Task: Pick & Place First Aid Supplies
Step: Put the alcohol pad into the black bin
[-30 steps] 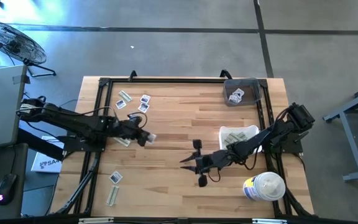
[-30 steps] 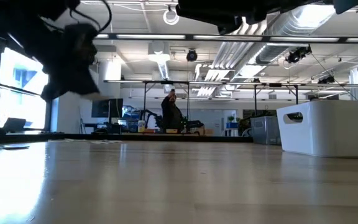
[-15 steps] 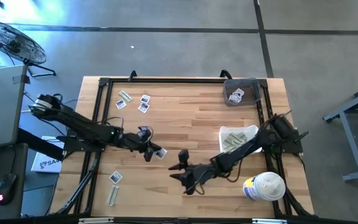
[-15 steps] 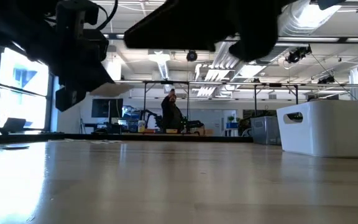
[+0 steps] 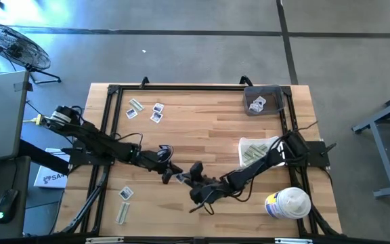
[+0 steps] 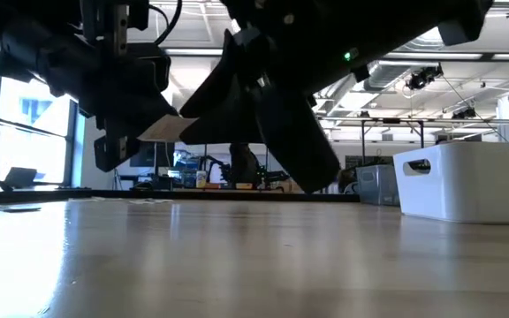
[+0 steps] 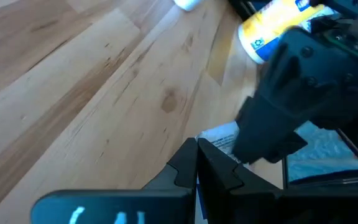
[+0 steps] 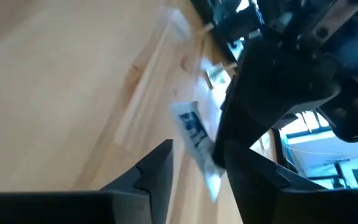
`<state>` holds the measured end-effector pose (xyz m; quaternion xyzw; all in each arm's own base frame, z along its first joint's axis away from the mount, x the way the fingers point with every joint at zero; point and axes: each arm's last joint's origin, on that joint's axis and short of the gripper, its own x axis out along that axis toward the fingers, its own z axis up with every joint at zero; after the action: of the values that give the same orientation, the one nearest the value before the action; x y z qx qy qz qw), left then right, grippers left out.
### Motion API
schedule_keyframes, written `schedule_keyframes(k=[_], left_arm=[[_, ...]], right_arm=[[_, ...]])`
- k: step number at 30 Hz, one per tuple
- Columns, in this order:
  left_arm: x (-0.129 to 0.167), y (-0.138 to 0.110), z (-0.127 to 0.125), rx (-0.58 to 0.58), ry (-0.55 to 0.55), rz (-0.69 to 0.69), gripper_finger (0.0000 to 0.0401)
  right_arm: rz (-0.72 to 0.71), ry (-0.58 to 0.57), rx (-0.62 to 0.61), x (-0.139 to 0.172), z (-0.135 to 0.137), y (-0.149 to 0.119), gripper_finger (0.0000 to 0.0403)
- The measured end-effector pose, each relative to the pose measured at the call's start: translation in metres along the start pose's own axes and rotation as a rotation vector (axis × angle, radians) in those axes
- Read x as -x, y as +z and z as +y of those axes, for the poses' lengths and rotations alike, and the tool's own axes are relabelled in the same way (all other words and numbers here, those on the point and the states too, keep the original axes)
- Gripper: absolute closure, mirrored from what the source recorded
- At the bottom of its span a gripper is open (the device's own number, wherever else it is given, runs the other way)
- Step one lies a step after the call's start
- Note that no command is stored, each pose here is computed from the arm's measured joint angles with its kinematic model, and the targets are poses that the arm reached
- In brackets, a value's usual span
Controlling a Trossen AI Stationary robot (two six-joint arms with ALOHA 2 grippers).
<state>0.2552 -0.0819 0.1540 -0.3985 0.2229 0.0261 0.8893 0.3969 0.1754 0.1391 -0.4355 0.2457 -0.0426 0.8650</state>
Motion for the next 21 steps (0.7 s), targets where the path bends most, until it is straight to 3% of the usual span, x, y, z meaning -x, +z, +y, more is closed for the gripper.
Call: schedule_keyframes(k=[6, 13, 21], left_arm=[[-0.0065, 0.0009, -0.0030, -0.009, 0.002, 0.002, 0.0397], [-0.0081, -0.0001, -0.0024, -0.018, 0.006, 0.014, 0.0397], [-0.0081, 0.0000, -0.0004, -0.036, 0.042, -0.009, 0.0377]], right_arm=[[0.005, 0.033, -0.014, -0.0021, -0.0003, -0.0031, 0.0307], [0.003, 0.038, -0.055, -0.0018, -0.0003, -0.0029, 0.0393], [-0.015, 0.065, -0.069, -0.0015, 0.0008, -0.0022, 0.0400]])
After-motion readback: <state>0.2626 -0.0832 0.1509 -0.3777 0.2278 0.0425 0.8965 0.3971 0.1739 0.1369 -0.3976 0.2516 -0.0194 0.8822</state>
